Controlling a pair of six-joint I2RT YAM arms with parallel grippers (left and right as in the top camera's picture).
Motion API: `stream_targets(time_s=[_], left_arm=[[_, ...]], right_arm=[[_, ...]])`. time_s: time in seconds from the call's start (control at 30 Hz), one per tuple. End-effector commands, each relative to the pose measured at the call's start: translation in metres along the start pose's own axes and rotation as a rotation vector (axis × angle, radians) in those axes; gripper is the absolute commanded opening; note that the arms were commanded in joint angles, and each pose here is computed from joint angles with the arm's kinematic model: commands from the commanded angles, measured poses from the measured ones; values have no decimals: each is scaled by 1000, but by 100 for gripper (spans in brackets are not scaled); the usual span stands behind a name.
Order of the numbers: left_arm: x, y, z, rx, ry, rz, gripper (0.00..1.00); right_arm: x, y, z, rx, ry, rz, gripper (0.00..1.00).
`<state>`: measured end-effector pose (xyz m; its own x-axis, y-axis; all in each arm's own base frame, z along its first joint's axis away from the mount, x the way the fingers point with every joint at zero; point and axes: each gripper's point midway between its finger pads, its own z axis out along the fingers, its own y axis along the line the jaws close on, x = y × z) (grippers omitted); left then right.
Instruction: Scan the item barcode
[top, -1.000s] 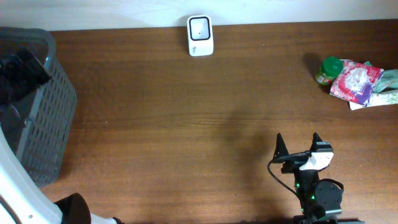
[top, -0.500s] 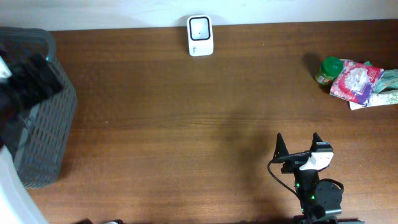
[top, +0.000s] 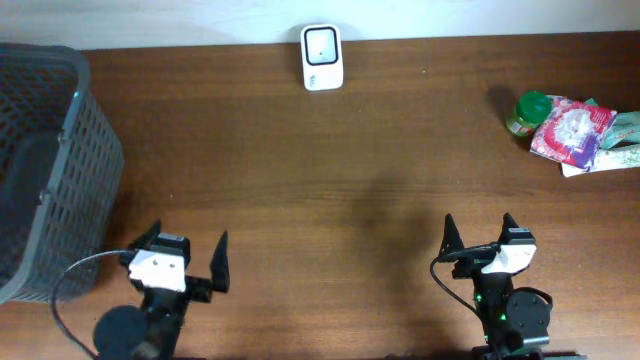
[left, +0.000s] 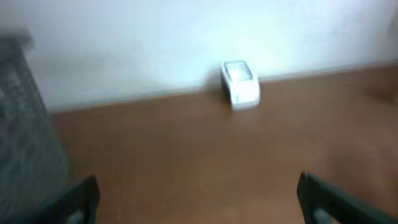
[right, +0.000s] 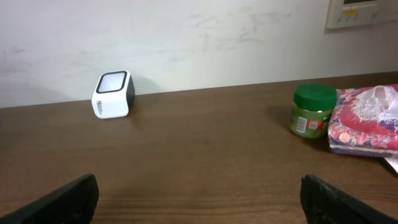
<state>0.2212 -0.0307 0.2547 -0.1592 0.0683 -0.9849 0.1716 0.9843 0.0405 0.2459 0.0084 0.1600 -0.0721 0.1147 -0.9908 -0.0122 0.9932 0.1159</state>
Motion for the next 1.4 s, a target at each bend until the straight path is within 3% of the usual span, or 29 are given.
stream_targets(time_s=[0.0,0.2,0.4,0.47,0.5,1.37], left_arm=[[30,14,17,-66,-63,13,99],[61,38,28,-174,-212,27,99],[94,40,33,-185,-90,-7,99],[94,35,35,-168,-88,-11,99],[96,36,35,-193,-86,-81,99],[95,31,35,-180,-88,-67,99]], right_arm=[[3,-1,0,8,4,-8,99],[3,-1,0,8,4,-8,99],[3,-1,0,8,4,-8,99],[3,-1,0,8,4,-8,99],[3,-1,0,8,4,-8,99],[3,-1,0,8,4,-8,99]])
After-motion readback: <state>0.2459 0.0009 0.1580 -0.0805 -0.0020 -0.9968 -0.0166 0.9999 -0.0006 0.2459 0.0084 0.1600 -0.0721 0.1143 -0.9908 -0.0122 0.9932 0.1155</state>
